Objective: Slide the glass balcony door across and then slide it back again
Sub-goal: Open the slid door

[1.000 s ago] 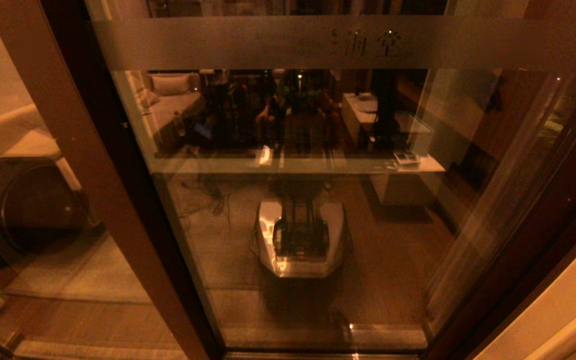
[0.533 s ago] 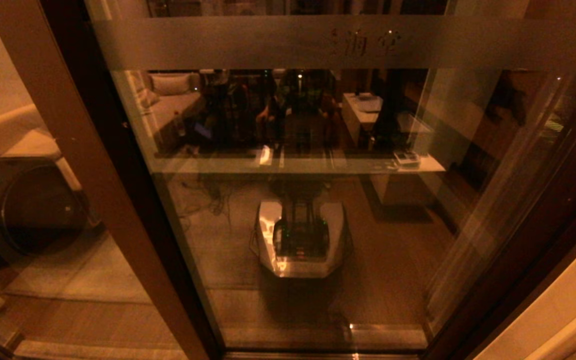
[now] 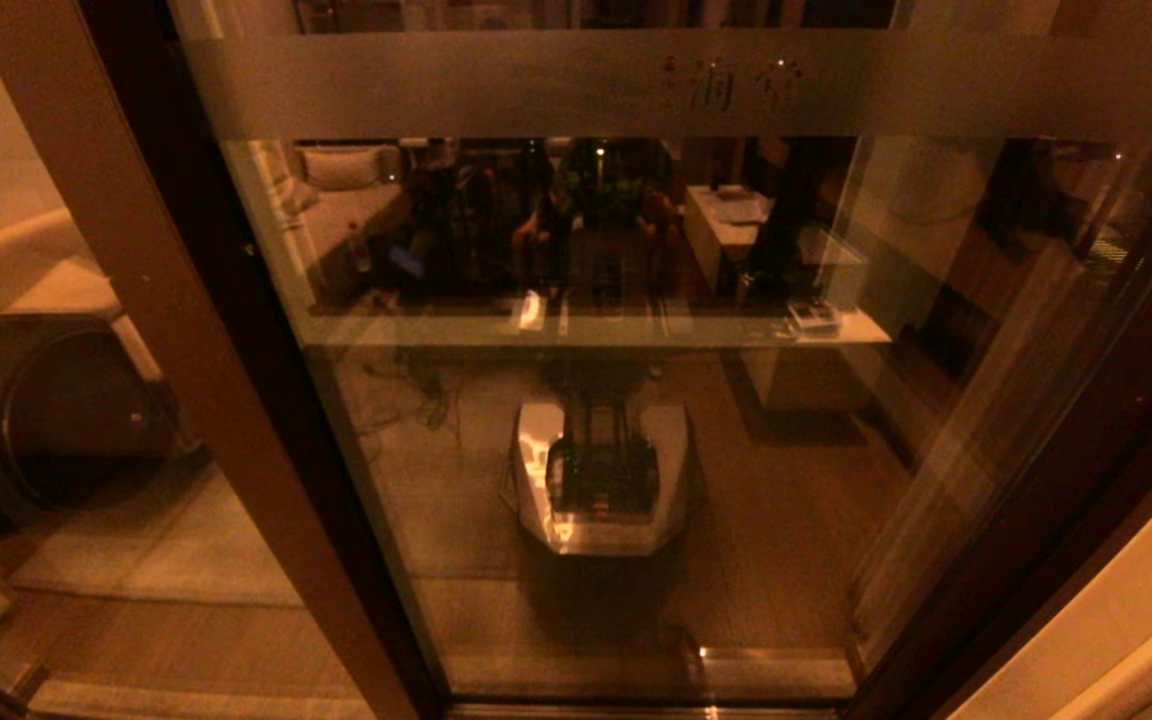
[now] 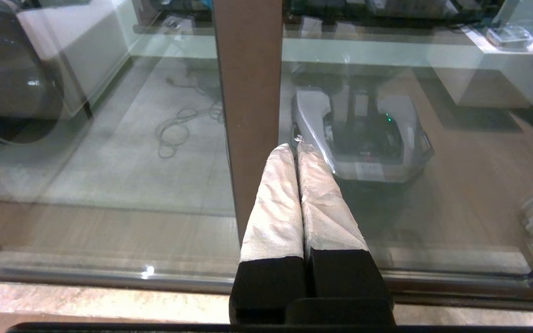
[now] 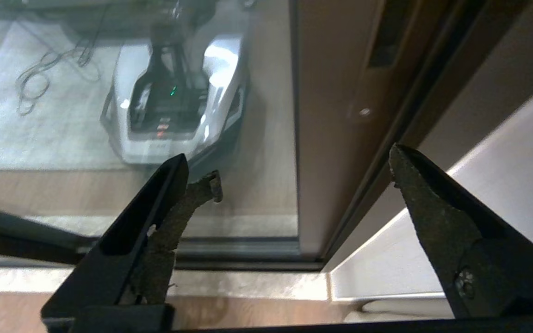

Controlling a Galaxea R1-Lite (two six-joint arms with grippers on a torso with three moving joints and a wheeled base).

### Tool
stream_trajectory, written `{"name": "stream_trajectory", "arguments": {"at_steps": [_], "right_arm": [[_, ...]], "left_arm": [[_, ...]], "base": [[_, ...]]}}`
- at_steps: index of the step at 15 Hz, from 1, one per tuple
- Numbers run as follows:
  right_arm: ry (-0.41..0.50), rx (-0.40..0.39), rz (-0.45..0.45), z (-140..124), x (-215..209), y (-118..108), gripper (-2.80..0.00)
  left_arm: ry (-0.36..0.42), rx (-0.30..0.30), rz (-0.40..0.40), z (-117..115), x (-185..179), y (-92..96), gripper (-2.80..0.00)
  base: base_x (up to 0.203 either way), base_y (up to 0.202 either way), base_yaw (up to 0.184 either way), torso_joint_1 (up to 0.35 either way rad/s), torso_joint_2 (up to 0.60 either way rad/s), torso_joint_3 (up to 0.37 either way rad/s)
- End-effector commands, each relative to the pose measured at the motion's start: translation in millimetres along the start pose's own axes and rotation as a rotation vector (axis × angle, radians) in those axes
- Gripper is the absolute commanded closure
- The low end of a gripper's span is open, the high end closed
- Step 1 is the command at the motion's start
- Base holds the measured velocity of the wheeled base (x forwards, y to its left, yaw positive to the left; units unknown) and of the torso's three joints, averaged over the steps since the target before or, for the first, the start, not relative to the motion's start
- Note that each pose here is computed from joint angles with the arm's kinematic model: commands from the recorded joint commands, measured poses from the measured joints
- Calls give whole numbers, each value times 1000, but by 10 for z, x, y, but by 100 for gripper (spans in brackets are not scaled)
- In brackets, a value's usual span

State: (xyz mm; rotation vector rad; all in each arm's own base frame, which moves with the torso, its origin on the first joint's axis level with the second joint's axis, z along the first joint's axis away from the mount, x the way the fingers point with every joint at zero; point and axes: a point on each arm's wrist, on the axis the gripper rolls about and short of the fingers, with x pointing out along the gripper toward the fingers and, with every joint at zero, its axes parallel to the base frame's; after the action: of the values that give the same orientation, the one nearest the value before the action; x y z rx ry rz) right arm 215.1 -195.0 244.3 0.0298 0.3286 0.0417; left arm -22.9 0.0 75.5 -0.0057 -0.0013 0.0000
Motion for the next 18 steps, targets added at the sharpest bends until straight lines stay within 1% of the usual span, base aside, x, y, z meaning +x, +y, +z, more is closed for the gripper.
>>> {"name": "stream_trajectory", "arguments": {"at_steps": [1,3,5,7,9,10,13,16,18], "right_arm": [[13,7,17,-44,51,6,-280],[2,-10,18,-85,110,29,-280],[-43,-45,12,-112,234,40,-280],[-81,-63,-51,-110,435,84,-280],[-112,-18,-109,-86,582,85,-280],[-123,-19,-118,-71,618,73,-280],[-125,-7,-109,-56,691,59,-280],[-144,24,-98,16,743,57,-280],[-147,27,-91,35,781,53,-280]], "left_arm": [[3,0,0,-4,2,0,0],[3,0,2,-4,2,0,0],[3,0,0,-4,2,0,0],[3,0,0,-4,2,0,0],[3,0,0,-4,2,0,0],[3,0,0,-4,2,0,0],[3,0,0,-4,2,0,0],[3,0,0,-4,2,0,0],[3,0,0,-4,2,0,0]], "base": [[0,0,0,0,0,0],[0,0,0,0,0,0],[0,0,0,0,0,0],[0,0,0,0,0,0],[0,0,0,0,0,0],[0,0,0,0,0,0],[0,0,0,0,0,0],[0,0,0,0,0,0],[0,0,0,0,0,0]]}}
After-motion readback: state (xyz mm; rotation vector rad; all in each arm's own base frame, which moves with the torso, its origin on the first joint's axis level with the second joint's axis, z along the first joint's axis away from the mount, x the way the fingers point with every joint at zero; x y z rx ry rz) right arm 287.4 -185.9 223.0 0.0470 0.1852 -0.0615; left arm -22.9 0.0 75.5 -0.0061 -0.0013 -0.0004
